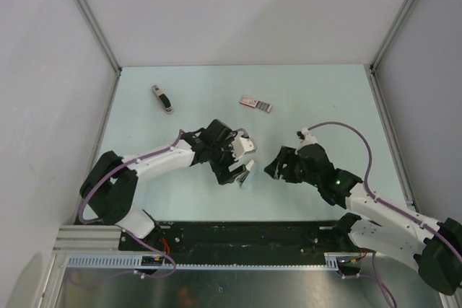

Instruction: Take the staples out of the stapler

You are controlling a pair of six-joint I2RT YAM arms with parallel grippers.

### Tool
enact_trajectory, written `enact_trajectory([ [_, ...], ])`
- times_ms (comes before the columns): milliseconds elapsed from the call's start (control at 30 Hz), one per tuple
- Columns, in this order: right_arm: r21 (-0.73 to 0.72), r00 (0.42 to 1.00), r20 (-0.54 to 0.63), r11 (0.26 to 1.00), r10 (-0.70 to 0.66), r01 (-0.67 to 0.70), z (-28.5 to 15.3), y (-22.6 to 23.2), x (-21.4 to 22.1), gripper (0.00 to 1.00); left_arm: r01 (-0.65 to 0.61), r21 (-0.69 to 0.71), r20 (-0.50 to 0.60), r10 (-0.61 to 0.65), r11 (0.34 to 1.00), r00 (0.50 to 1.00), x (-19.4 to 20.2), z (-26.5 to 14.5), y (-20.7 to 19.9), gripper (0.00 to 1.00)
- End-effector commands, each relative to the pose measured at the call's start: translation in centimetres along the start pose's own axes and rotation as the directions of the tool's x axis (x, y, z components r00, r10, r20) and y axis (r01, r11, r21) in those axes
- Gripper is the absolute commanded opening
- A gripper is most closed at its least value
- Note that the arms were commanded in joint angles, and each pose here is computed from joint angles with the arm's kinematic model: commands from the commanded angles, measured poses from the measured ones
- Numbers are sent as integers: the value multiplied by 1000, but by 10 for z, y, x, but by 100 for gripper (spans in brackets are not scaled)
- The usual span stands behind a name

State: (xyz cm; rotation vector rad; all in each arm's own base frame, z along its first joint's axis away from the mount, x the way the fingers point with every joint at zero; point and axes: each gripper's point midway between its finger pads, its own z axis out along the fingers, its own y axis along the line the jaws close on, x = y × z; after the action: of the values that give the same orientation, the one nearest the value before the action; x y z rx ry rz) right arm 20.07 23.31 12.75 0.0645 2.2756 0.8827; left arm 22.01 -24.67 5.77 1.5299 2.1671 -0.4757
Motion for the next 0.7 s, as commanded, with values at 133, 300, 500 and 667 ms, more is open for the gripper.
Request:
enact_trajectory([
  [133, 77, 998, 2, 995, 67, -67, -14, -38, 2, 66, -54, 53, 98, 48, 997, 994, -39, 16, 0, 89],
  [300, 87, 996, 3, 992, 89, -88, -15, -46, -3, 65, -68, 94, 73, 62, 993, 995, -30, 25, -11, 86],
  [500, 74, 995, 13, 992, 104, -104, -16, -47, -9, 65, -81, 88, 29, 79, 993, 996, -18, 33, -11, 80],
  [667, 52, 994, 19, 992, 110, -111, -15, -44, -14, 65, -89, 67, -3, 89, 994, 996, -11, 39, -6, 69],
])
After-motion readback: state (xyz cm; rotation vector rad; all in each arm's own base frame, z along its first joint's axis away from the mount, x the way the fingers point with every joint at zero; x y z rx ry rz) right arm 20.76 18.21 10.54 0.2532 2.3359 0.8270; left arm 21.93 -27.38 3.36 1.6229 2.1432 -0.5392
